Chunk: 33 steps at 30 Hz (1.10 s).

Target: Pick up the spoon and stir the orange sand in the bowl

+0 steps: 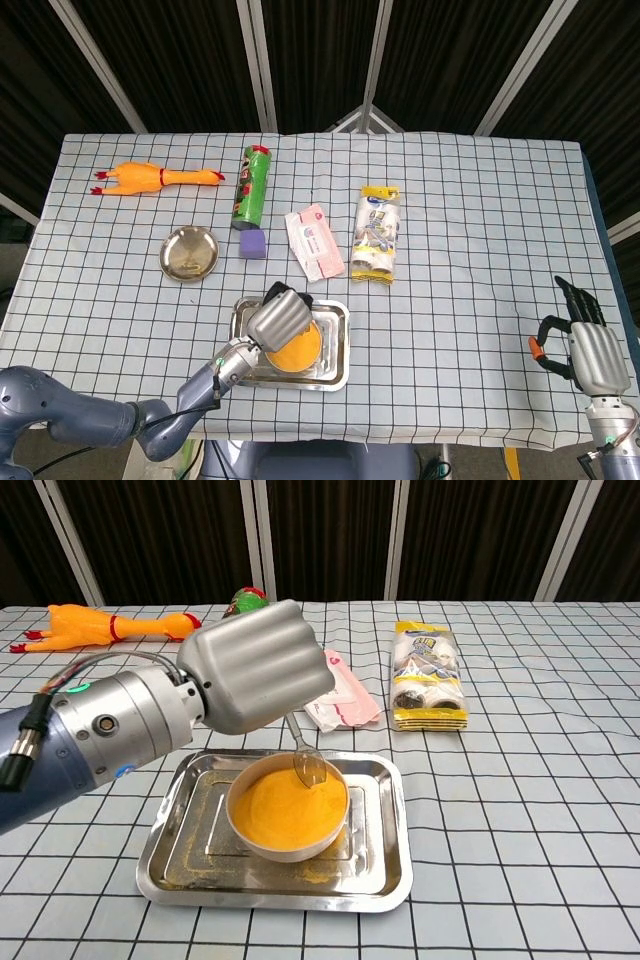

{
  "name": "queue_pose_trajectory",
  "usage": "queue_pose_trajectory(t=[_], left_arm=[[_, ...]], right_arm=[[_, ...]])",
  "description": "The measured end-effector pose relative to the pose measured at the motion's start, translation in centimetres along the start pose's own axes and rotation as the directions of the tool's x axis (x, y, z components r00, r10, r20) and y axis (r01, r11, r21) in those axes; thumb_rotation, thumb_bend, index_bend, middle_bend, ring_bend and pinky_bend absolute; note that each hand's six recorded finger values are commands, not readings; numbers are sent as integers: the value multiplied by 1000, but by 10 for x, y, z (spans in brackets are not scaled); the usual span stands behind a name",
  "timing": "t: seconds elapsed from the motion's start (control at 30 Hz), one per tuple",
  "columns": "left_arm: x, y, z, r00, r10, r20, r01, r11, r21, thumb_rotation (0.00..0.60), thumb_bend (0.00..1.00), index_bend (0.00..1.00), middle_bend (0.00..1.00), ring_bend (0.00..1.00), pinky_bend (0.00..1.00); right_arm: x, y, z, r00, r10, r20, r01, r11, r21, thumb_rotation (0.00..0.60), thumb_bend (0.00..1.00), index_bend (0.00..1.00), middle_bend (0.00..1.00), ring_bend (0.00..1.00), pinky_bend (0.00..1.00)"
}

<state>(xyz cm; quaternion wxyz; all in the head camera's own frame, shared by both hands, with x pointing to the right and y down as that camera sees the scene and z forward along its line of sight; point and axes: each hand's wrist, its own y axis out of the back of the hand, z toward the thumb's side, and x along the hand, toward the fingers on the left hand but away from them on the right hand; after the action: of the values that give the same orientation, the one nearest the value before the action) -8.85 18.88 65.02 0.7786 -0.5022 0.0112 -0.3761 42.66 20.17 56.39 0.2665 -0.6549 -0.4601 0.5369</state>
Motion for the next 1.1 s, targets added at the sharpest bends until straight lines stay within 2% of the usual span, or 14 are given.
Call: queue_pose_trajectory(t=[0.3, 0.57, 1.1], left_arm=[[0, 0, -11, 999, 20, 24, -22, 999, 48, 600, 793, 791, 1000, 1000, 1000], [-5, -4, -17, 998, 32, 55, -35, 998, 53, 600, 793, 790, 1000, 1000, 1000], [-7, -14, -14, 995, 18, 102, -28, 995, 92, 600, 793, 790, 1000, 1000, 1000]], right_arm=[[0, 0, 0, 1000, 0, -2, 0, 1000, -5, 600, 428, 0, 0, 0, 0], [0, 0, 1, 1000, 2, -1, -2, 1000, -3, 600, 428, 0, 0, 0, 0], [0, 0, 0, 1000, 6, 2, -6, 1000, -9, 600, 428, 0, 0, 0, 0]])
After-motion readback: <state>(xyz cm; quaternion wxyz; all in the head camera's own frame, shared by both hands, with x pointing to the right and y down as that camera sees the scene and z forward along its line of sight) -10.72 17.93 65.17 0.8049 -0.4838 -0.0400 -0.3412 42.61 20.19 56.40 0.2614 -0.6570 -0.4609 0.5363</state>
